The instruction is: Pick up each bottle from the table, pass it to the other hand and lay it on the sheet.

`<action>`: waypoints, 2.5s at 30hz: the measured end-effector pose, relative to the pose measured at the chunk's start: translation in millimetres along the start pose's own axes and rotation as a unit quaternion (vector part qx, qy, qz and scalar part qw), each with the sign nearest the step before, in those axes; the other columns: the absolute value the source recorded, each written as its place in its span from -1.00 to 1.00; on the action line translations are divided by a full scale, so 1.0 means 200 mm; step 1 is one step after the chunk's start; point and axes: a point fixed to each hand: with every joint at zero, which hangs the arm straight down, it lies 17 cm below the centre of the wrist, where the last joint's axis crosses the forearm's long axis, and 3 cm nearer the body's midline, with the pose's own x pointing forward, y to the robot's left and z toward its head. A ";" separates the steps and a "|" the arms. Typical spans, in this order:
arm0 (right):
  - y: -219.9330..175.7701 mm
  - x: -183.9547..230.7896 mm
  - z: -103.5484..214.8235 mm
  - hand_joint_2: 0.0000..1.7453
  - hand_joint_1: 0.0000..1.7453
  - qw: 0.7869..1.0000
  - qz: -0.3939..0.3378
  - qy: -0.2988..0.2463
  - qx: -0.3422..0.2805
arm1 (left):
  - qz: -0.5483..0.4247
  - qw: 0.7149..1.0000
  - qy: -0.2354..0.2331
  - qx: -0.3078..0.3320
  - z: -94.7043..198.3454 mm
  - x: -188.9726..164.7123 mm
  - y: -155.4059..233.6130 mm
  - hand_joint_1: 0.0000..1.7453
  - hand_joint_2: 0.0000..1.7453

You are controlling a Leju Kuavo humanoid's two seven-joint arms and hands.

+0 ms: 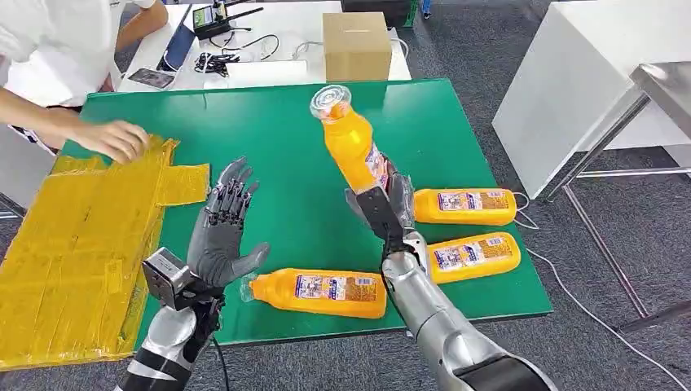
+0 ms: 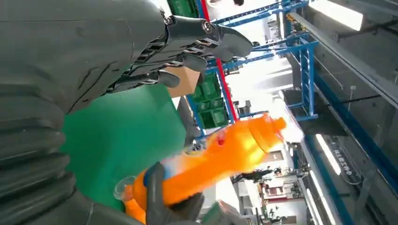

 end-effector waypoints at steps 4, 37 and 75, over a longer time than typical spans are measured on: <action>-0.08 0.04 0.05 1.00 0.94 0.998 -0.057 0.002 -0.036 | -0.013 1.000 0.008 0.000 0.00 -0.02 0.01 -1.00 1.00; 0.36 1.04 0.55 1.00 0.96 0.910 -0.323 -0.179 0.190 | -0.104 0.992 0.064 -0.026 -0.12 -0.15 0.06 -1.00 1.00; -0.24 0.29 0.32 1.00 1.00 0.996 -0.039 -0.084 0.001 | -0.048 0.993 0.108 -0.028 0.15 -0.15 0.17 -1.00 1.00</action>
